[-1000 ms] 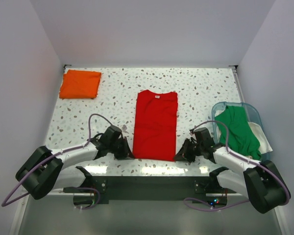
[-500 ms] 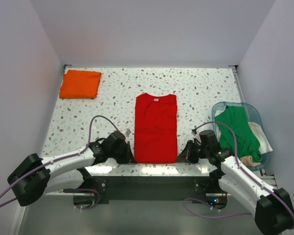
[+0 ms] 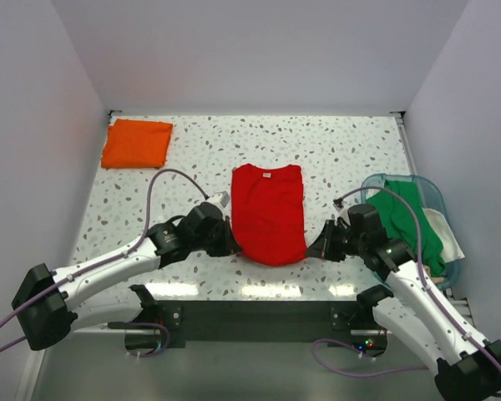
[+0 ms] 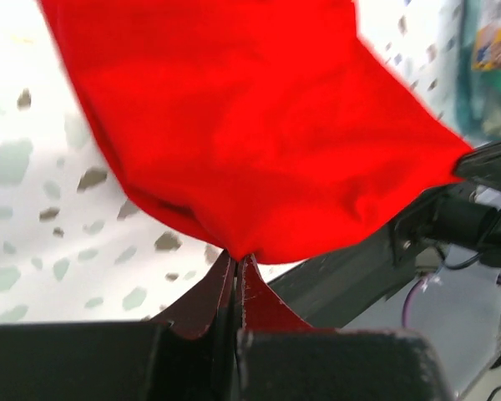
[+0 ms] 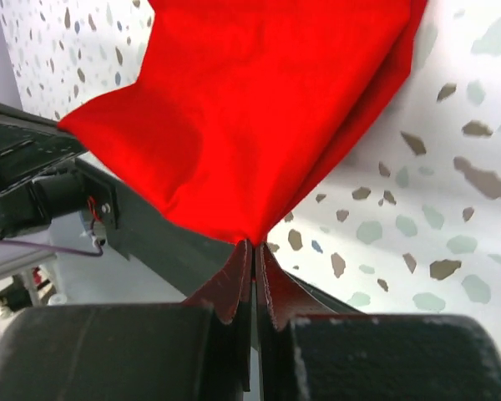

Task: Fold and stack the t-shirts
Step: Fold the tshirt

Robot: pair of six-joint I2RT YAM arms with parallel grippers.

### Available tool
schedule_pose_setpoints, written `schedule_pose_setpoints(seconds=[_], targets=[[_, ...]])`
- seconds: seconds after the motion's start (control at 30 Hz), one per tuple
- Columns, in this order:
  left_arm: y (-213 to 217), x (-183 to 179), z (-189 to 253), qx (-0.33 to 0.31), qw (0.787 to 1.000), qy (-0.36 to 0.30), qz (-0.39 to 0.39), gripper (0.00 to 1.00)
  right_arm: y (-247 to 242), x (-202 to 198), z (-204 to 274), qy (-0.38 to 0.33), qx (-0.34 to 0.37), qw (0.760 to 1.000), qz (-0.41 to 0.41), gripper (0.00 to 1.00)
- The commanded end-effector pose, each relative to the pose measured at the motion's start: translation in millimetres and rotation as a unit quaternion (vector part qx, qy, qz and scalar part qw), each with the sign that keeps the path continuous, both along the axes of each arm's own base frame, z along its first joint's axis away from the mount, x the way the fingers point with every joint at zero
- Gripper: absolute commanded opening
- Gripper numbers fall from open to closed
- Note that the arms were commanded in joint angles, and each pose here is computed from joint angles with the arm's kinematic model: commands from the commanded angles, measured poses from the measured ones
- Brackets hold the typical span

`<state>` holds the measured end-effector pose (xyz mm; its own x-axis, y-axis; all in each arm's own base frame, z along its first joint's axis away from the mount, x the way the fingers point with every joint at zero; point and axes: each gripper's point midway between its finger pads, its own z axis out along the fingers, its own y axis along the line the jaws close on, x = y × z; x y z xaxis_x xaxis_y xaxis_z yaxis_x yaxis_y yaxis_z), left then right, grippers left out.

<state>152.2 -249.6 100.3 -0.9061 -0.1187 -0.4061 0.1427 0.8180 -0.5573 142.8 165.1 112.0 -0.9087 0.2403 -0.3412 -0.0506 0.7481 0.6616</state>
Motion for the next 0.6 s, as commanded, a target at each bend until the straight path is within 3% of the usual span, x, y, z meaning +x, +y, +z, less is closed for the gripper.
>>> schedule_pose_setpoints(seconds=[0.0,0.33,0.57], targets=[[-5.5,34.2,33.7,0.015,0.998,-0.063,0.013,0.0,-6.2,24.2,21.0,-0.043,-0.034,0.998,-0.016,0.0],[-5.1,99.6,66.8,-0.01,0.995,-0.087,0.037,0.0,1.1,104.3,72.2,-0.11,-0.055,0.99,-0.072,0.0],[-9.3,171.1,82.1,-0.008,0.994,-0.094,0.052,0.0,5.7,172.6,98.8,-0.12,-0.037,0.987,-0.103,0.0]])
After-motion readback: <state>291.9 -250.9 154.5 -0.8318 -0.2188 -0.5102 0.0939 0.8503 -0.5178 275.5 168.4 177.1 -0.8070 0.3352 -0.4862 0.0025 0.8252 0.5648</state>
